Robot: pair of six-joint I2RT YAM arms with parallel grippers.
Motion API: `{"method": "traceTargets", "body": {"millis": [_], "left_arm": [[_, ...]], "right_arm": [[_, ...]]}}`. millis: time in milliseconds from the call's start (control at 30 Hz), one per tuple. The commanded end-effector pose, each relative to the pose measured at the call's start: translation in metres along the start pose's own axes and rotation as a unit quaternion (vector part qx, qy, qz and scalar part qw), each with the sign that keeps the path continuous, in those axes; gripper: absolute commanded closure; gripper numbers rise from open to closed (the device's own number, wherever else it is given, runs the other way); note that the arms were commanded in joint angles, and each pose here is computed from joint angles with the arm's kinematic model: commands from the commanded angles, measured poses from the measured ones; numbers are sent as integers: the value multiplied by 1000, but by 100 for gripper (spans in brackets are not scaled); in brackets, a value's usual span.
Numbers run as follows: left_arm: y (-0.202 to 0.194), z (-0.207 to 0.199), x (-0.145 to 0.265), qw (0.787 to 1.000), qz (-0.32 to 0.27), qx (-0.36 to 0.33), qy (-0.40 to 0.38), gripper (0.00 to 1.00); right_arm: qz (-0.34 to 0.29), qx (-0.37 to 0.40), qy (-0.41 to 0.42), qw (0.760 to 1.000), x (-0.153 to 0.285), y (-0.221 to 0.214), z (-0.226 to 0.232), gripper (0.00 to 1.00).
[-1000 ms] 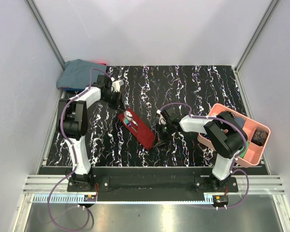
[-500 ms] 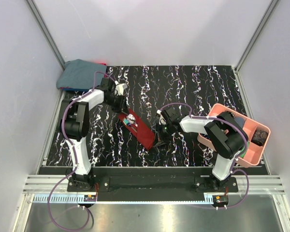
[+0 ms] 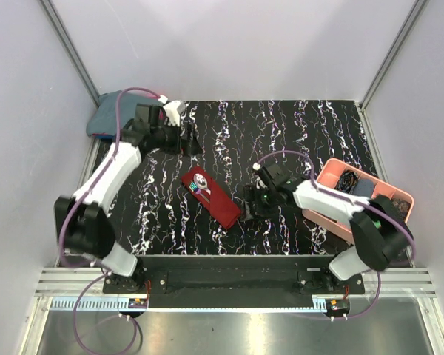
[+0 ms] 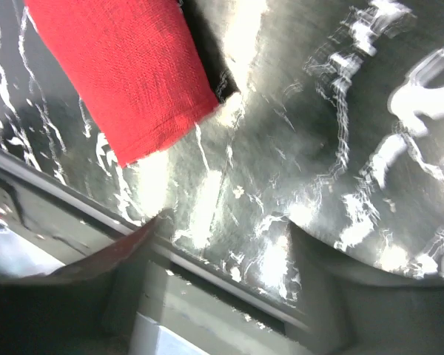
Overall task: Fold the napkin into a case and place the utensils inside
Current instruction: Reset both arms
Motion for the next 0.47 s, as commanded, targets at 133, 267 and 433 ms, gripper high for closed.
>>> {"method": "traceTargets", "body": {"millis": [133,267,433], "left_arm": [[-60,-117,42,975,-194,-99,-42,1],[-78,-155,61,954,-262,-80,-125,1],[-90,-169,63,953,-246,-96,-148,1]], "right_arm": [[-157,59,-114,979,75,16,-17,0],[-243,44,-123,961,102,28,-15,0],[-261,51,-65,962,99,33,0,0]]}}
Point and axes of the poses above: each gripper's point midway between its finger pads, its own x axis back along the fingers, its own z axis along the line the jaws close on, y = z × x, the point moved 5 cm from there along x, back along the fingers, and after that the axes turned 7 degrees about x, right-handed, at the moved point
